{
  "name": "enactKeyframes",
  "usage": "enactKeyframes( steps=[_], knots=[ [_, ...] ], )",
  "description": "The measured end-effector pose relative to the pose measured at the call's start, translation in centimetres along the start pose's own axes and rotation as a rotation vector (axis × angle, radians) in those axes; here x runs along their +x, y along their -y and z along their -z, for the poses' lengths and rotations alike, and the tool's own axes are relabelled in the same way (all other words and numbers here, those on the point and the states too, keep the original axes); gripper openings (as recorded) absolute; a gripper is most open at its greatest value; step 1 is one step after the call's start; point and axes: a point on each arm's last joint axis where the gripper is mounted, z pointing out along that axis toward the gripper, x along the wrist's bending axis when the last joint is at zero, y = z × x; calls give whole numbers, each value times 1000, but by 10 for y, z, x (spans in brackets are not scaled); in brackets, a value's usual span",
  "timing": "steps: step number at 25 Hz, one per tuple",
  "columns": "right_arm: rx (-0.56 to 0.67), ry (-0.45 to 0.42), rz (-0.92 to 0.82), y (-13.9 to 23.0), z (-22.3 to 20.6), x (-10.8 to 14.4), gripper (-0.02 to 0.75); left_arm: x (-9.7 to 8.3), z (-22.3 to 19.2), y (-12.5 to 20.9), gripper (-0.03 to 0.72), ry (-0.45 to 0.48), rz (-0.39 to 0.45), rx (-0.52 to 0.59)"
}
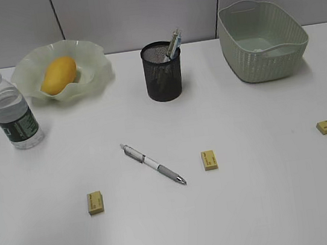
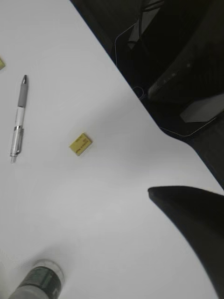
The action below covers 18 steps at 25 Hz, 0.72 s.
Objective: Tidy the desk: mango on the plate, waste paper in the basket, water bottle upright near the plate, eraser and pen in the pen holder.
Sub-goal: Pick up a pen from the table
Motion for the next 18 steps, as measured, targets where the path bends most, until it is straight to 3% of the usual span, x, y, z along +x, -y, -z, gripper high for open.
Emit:
enactKeyframes(
  steps=[6, 13, 18],
  knots=[
    [-10, -1, 0, -1, 0, 0, 539, -4, 19, 68, 435, -10, -5, -183],
    [-30, -1, 1, -3, 0, 0, 539, -7, 11, 127, 435, -10, 0, -246],
    [-31, -1, 1, -3, 0, 0, 539, -7, 8, 146, 435, -9, 18, -281]
  ],
)
